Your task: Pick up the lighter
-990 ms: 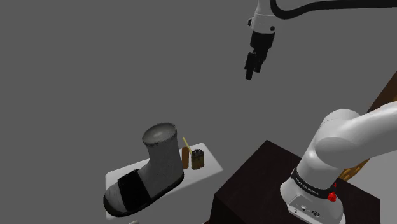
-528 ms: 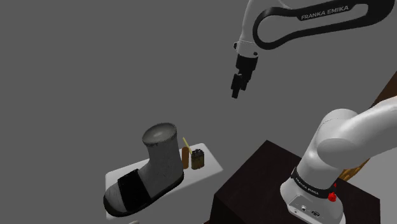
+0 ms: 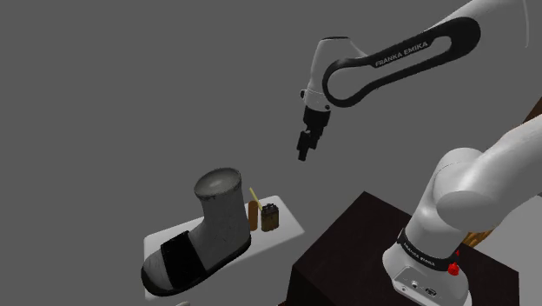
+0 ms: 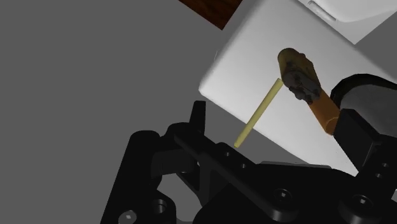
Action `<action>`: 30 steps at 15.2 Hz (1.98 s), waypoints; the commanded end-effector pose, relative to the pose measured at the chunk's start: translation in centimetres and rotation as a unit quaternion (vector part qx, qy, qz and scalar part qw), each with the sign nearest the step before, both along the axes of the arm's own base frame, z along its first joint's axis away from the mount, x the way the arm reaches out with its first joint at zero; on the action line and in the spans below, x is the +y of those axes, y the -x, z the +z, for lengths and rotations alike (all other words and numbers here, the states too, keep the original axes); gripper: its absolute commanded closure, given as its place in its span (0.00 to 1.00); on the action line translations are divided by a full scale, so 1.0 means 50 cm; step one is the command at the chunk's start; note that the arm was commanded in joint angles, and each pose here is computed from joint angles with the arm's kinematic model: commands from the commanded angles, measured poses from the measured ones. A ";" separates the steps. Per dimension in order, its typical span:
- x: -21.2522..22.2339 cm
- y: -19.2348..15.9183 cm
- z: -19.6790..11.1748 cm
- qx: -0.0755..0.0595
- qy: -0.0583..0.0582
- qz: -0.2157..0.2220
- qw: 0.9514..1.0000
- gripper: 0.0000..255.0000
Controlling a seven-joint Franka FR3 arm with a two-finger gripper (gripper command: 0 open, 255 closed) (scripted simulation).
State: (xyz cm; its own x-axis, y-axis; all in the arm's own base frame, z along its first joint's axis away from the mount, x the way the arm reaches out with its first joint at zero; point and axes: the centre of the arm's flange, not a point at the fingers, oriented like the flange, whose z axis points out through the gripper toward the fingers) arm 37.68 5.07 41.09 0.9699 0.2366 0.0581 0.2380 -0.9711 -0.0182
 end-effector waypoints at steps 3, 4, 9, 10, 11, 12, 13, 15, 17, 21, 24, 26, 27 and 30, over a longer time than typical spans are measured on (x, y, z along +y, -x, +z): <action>0.036 -0.029 -0.092 0.000 -0.016 0.014 1.000 0.00; 0.046 -0.035 -0.115 0.000 -0.020 0.018 1.000 0.00; 0.102 -0.065 -0.225 0.001 -0.040 0.036 0.999 0.00; 0.113 -0.071 -0.247 0.001 -0.044 0.039 0.998 0.00; 0.125 -0.077 -0.269 0.001 -0.048 0.043 0.998 0.00; 0.137 -0.082 -0.290 0.001 -0.052 0.047 0.998 0.00; 0.150 -0.088 -0.312 0.001 -0.056 0.050 0.997 0.00; 0.175 -0.099 -0.355 0.002 -0.064 0.058 0.996 0.00; 0.185 -0.102 -0.381 0.002 -0.067 0.060 0.996 0.00; 0.185 -0.102 -0.423 0.002 -0.067 0.060 0.996 0.00; 0.185 -0.102 -0.450 0.002 -0.067 0.060 0.996 0.00; 0.184 -0.104 -0.450 0.002 -0.067 0.060 0.996 1.00; 0.184 -0.103 -0.450 0.002 -0.067 0.060 0.996 1.00; 0.185 -0.104 -0.450 0.002 -0.067 0.060 0.996 1.00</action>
State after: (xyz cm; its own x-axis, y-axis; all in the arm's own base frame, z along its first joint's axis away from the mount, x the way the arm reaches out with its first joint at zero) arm 42.94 14.30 18.67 0.9352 0.3408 0.0965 0.3520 -0.9245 -0.1460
